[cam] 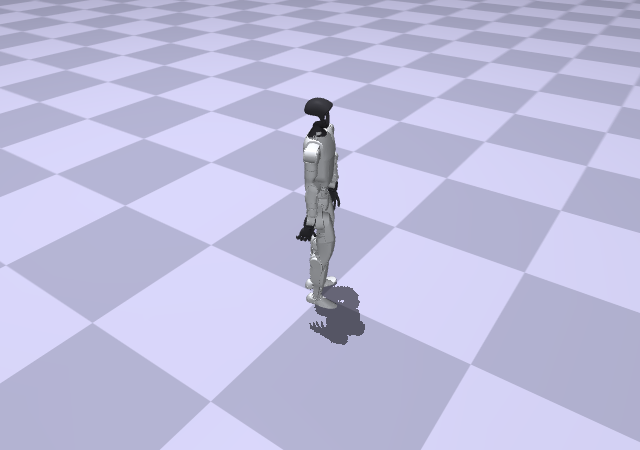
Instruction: In place motions
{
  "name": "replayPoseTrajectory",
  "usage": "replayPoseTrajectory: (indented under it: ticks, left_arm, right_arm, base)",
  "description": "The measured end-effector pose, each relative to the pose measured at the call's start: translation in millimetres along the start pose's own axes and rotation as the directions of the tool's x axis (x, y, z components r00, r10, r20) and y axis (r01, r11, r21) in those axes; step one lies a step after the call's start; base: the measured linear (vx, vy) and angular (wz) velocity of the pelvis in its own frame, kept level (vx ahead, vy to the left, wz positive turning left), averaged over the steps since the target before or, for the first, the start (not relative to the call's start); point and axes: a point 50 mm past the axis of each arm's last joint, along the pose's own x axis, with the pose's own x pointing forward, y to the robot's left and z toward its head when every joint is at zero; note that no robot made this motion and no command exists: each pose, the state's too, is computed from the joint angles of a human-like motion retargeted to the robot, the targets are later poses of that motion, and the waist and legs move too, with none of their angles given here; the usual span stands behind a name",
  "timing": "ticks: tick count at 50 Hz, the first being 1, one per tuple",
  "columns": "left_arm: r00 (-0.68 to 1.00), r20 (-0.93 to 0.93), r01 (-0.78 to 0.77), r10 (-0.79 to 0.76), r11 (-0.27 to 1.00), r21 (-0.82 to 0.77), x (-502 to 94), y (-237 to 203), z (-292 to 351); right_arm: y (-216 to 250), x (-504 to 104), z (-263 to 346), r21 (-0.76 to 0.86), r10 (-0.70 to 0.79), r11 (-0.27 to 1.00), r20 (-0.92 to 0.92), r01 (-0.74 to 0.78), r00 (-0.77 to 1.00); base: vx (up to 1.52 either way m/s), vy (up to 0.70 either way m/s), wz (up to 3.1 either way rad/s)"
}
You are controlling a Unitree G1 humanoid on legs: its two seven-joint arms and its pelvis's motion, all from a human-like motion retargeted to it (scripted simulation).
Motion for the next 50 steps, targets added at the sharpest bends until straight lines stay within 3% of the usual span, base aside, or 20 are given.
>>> replayPoseTrajectory:
  ticks: [20, 36, 42, 50]
  left_arm:
    - [1.000, 0.025, -0.009, 0.015, 0.979, -0.203, 5.0, -6.6, -24.3]
    - [0.998, -0.055, 0.016, -0.029, 0.973, -0.232, 5.6, -11.9, -46.7]
    - [0.996, -0.087, -0.004, -0.019, 0.967, -0.254, 5.9, -13.6, -55.7]
    - [0.992, -0.118, -0.060, 0.045, 0.991, -0.121, 3.7, 0.5, -54.3]
  right_arm:
    - [-30.0, -18.2, 51.3, -0.069, -0.073, 0.994, 0.147, 0.083, 0.986]
    - [-19.0, -28.6, 91.7, -0.146, -0.030, 0.986, 0.294, 0.076, 0.955]
    - [-13.9, -22.7, 80.0, -0.167, -0.015, 0.984, 0.253, 0.059, 0.967]
    - [-15.3, -10.9, 35.6, -0.109, -0.030, 0.993, 0.073, 0.038, 0.997]
  base:
    - [0.05, -0.02, 0.09]
    - [0.00, 0.00, 0.00]
    - [0.11, 0.01, -0.51]
    - [0.10, -0.01, -0.06]
